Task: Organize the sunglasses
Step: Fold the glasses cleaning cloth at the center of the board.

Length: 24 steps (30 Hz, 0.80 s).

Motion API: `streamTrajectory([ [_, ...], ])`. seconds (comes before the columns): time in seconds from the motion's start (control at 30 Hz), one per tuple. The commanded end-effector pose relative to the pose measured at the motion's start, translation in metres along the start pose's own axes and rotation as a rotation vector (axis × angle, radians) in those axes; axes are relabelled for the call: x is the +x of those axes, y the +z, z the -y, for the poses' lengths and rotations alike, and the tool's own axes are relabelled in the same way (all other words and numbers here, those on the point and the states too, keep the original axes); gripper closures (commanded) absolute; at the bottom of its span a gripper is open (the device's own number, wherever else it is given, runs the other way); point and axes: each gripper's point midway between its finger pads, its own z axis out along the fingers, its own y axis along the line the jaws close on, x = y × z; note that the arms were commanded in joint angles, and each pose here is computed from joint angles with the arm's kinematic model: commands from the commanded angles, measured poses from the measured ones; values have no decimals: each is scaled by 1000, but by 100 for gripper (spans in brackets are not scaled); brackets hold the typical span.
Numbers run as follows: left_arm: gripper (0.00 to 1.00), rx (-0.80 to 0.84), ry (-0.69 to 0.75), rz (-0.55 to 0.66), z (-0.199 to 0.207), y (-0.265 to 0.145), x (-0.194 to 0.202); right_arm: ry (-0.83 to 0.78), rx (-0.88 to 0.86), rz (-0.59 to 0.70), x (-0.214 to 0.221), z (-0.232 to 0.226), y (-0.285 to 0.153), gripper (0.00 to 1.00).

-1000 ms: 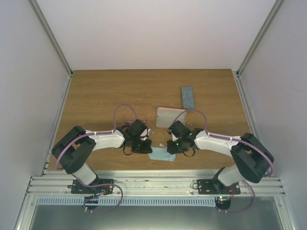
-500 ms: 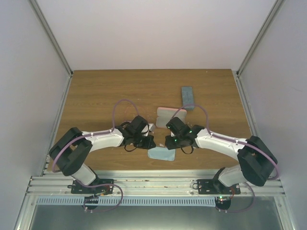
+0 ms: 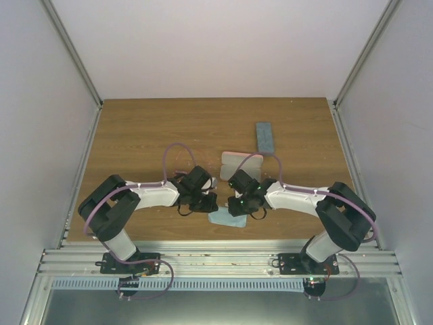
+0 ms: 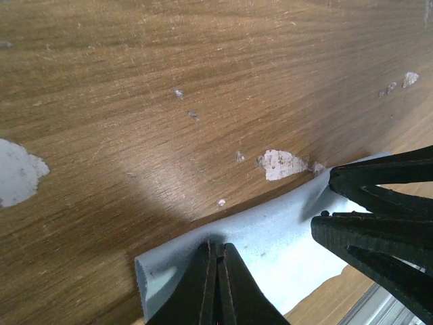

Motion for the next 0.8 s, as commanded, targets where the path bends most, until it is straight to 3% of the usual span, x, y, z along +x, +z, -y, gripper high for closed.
streamTrajectory([
  [0.0,98,-104,-54,24,-19,3,-1,24,111,3,0,18,5,74],
  [0.23,98,-183,-92,46,-32,-9,0,-24,244,79,-23,34,0,73],
  [0.37,98,-82,-65,105,-4,-24,-14,-68,198,140,-39,19,-16,70],
  [0.47,93,-24,-51,125,11,-34,-18,-67,166,153,-38,12,-27,65],
  [0.57,83,-66,-76,120,4,-39,-14,-25,213,121,-26,22,-33,58],
  [0.77,65,-107,-146,57,-12,-36,12,49,288,30,11,41,-33,56],
])
